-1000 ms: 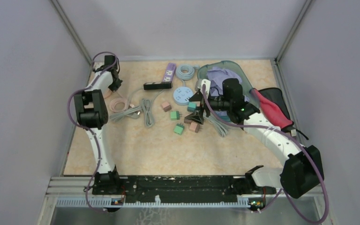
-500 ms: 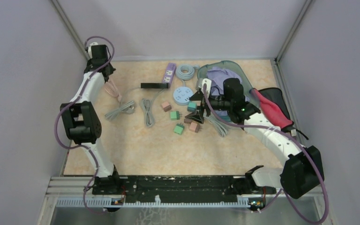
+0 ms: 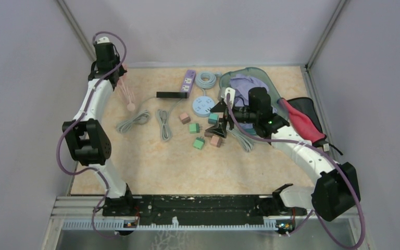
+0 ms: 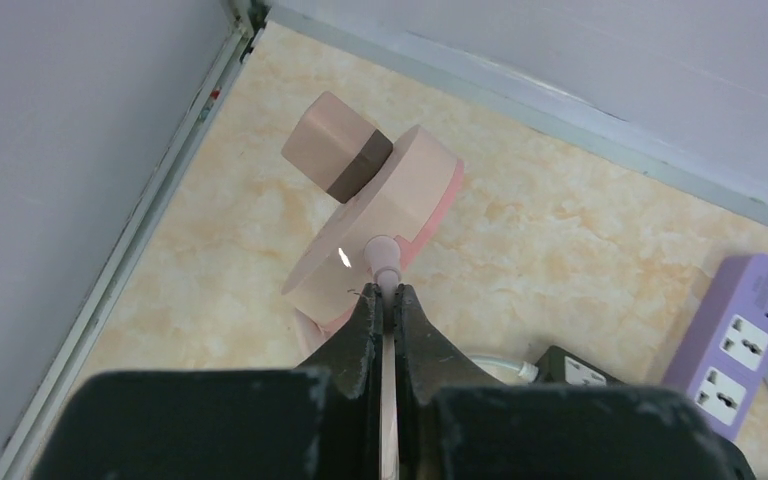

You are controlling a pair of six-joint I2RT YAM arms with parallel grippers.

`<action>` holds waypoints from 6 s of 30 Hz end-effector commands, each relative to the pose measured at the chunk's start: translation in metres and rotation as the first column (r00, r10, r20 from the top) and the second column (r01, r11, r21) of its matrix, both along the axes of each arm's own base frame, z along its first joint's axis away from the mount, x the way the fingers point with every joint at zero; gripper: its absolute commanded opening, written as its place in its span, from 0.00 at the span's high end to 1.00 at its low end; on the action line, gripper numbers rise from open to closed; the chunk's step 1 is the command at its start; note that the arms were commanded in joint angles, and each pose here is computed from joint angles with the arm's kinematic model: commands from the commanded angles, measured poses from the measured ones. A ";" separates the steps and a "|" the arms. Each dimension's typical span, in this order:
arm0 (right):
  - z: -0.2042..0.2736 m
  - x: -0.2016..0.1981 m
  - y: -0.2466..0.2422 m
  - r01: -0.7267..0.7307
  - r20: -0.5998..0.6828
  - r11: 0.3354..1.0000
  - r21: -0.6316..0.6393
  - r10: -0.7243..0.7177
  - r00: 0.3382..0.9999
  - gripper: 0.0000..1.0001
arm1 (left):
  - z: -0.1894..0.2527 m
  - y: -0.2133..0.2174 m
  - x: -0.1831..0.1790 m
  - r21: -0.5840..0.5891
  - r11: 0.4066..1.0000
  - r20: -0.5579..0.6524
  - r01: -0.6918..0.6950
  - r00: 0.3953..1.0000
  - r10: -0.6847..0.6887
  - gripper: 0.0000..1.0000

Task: Pull the plug off the socket
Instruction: Pick up the socket from the center of the board, then place the socket at the center of the board, then pick up the socket from the center of the board.

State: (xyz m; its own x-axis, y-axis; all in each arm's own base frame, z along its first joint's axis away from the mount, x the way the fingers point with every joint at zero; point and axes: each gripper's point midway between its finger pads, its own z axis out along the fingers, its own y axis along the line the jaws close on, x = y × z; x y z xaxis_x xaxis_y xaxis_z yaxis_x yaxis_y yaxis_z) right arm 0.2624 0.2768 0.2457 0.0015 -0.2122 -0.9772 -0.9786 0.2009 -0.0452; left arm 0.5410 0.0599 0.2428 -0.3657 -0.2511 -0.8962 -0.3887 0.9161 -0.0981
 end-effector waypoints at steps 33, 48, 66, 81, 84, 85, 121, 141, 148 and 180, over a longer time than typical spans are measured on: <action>0.043 0.035 -0.053 0.149 0.038 0.981 0.128 -0.155 0.987 0.13 | 0.077 -0.286 -0.280 0.106 0.213 0.276 0.971 0.177 -0.945 1.00; 0.037 0.044 -0.063 0.180 -0.003 0.973 0.141 -0.182 0.983 0.13 | 0.008 -0.395 -0.339 0.126 -0.118 0.102 0.985 -0.131 -0.986 1.00; 0.025 0.043 -0.062 0.136 -0.050 0.983 0.123 -0.131 0.990 0.13 | -0.122 -0.395 -0.394 0.023 -0.263 -0.293 0.965 -0.245 -0.924 1.00; 0.022 0.041 -0.064 0.114 0.005 0.989 0.090 -0.115 0.993 0.13 | -0.169 -0.356 -0.419 -0.138 -0.275 -0.435 0.951 -0.308 -0.846 1.00; 0.022 0.041 -0.064 0.114 0.009 0.990 0.087 -0.115 0.993 0.13 | -0.177 -0.350 -0.416 -0.136 -0.272 -0.472 0.953 -0.304 -0.828 1.00; 0.022 0.041 -0.065 0.115 0.007 0.990 0.087 -0.116 0.993 0.13 | -0.178 -0.350 -0.415 -0.134 -0.269 -0.479 0.954 -0.300 -0.825 1.00; -0.022 0.011 -0.065 0.086 -0.244 0.996 0.005 -0.082 0.966 0.15 | -0.072 -0.384 -0.378 0.060 0.064 0.064 0.996 0.060 -0.996 0.10; -0.137 -0.017 -0.063 0.220 -0.458 0.854 -0.471 -0.450 0.767 0.17 | -0.113 -0.346 -0.320 -0.244 0.541 0.099 0.805 0.576 -0.812 0.17; -0.158 -0.034 -0.063 0.137 -0.506 0.805 -0.577 -0.484 0.714 0.15 | -0.142 -0.335 -0.317 -0.238 0.565 0.043 0.790 0.589 -0.807 0.27; -0.161 -0.027 -0.077 0.104 -0.217 0.694 -0.712 -0.359 0.908 0.82 | -0.084 -0.372 -0.382 -0.370 0.009 0.419 0.929 0.176 -0.891 0.30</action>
State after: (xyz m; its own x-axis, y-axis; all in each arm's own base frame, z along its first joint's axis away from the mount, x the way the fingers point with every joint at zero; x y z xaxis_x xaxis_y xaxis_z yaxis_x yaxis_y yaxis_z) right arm 0.2151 0.2009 0.0620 -0.5619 -0.7035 -0.4352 -0.8199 0.5436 0.1798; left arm 0.1715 -0.2965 0.1275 -0.6190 -0.0548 -0.7835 0.6747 0.4734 -0.5662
